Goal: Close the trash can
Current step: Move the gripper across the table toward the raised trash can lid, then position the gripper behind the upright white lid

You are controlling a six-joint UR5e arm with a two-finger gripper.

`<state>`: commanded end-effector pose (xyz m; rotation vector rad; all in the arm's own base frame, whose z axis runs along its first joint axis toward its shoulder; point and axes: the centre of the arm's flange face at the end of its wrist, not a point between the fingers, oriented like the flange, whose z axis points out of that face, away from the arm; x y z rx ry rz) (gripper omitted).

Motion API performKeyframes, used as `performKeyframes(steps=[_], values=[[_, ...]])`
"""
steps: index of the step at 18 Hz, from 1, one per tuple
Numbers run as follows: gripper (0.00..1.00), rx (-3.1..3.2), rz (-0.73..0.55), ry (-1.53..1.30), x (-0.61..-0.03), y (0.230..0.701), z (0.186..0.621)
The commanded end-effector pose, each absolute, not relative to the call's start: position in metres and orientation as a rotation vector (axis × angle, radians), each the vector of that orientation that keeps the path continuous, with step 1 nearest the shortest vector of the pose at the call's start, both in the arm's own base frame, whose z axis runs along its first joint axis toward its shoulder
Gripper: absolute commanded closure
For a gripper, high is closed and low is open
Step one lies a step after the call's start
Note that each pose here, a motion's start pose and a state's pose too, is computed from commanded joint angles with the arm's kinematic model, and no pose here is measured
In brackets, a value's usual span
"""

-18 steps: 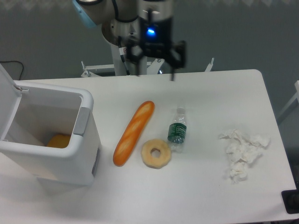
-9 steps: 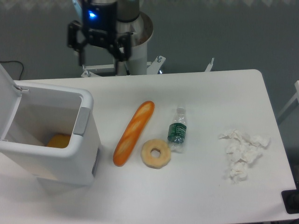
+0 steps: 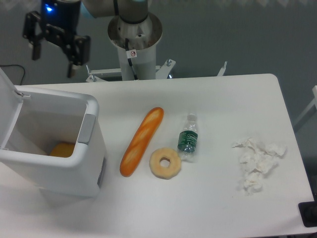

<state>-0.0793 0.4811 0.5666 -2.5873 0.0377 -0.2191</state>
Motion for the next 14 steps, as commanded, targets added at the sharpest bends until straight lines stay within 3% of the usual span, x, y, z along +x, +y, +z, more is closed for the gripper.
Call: performKeyframes(steps=[14], values=[[0.00, -2.553, -0.285, -0.005, -0.041, 0.539, 0.576]])
